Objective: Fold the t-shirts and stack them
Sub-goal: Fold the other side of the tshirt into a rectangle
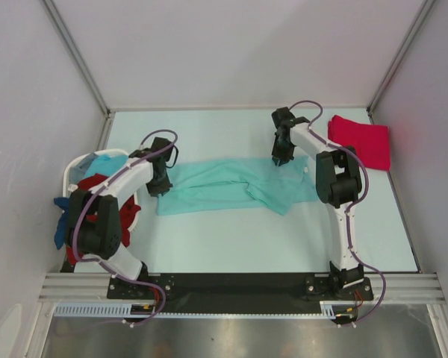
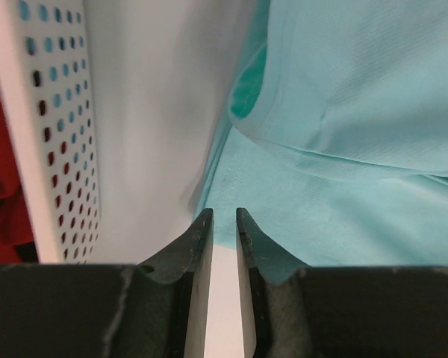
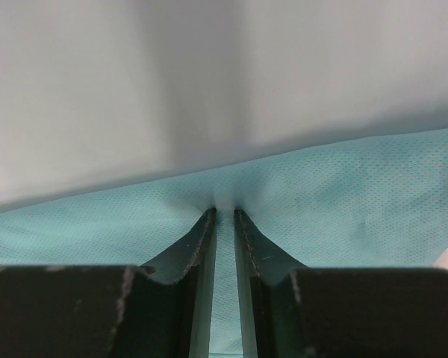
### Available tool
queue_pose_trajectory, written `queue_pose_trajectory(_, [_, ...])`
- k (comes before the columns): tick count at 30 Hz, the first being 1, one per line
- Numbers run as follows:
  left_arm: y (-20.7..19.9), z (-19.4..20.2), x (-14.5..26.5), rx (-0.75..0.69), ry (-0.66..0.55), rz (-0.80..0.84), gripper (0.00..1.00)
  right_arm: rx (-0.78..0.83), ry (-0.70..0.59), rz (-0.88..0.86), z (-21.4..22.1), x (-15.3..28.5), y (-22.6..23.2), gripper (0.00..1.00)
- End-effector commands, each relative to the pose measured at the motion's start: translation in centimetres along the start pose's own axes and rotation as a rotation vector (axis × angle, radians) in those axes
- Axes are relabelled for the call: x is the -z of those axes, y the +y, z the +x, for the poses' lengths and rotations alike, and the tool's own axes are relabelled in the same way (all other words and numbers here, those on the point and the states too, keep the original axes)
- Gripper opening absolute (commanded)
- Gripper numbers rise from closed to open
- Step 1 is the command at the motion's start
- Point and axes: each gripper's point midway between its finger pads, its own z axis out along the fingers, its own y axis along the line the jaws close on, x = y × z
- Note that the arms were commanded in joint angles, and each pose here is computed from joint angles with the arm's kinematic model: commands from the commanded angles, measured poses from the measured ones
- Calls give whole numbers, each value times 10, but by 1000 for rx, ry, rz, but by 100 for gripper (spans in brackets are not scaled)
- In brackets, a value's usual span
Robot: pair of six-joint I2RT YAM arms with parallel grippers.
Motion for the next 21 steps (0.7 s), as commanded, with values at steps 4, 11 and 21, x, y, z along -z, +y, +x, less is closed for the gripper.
queue_pose_trajectory(4, [-12,-80,56,96,-248,84,26,-14,-15,49,0,-16,-16,21])
queue_pose_trajectory(11, [-48,-91,23,72,-144,99,25,-17,-20,56,-2,-15,-19,21])
queue_pose_trajectory(21, [-48,-71,-5,61,-79,66,24,-23,-20,58,-5,-14,-23,21])
